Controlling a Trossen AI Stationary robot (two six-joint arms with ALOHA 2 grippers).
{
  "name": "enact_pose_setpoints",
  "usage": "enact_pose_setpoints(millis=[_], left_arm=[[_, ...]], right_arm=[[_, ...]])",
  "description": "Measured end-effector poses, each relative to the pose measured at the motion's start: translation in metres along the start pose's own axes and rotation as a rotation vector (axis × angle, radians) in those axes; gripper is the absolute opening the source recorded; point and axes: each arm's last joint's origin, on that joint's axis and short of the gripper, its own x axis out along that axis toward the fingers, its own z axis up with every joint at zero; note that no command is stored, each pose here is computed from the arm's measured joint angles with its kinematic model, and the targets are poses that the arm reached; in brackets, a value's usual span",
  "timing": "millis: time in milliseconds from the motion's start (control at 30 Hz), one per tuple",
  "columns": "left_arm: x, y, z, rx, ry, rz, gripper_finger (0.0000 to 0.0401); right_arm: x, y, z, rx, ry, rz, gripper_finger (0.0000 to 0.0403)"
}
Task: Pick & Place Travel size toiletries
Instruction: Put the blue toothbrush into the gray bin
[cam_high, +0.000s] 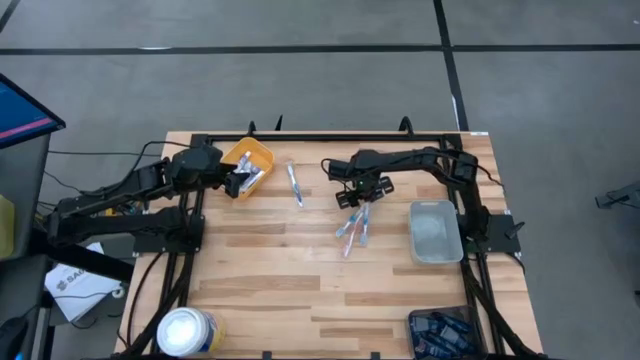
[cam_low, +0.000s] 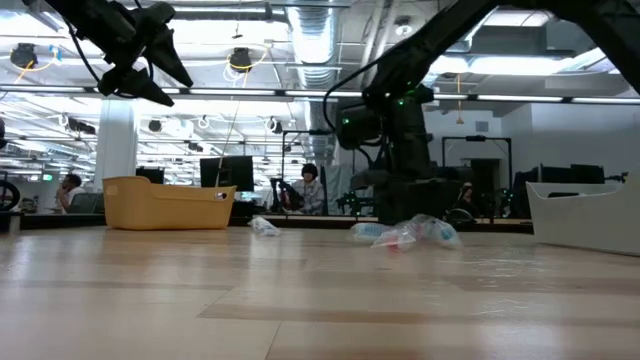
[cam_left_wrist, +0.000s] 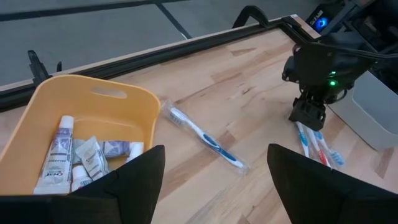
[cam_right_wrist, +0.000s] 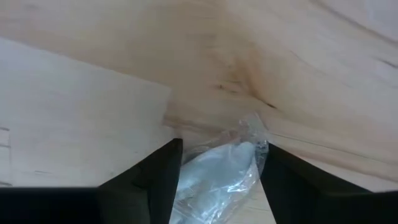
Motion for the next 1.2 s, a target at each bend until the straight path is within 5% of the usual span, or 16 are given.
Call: enact_pose_setpoints(millis=[167,533,800,1200], left_arm=[[0.000,0.000,0.000,0.001,-0.006,0.009,0.0278],[0.000,0.000,0.001,-0.001,-0.009,0.009,0.0278],[0.000,0.000,0.001,-0.002,-0.014,0.011,0.0278],[0.000,0.000,0.001,-0.003,-0.016,0.009,0.0278]], right_arm=[[0.003,0.000,-0.001,-0.004,-0.005,0.012,0.0176],[-0.018,-0.004,-0.002,-0.038,-0.060,0.075,0.0017],[-0.058,-0.014,-0.008,-0.040,-0.141,0.170,0.0049],[-0.085,-0.024,-0.020,-0.114,-0.176,0.212,0.0012]])
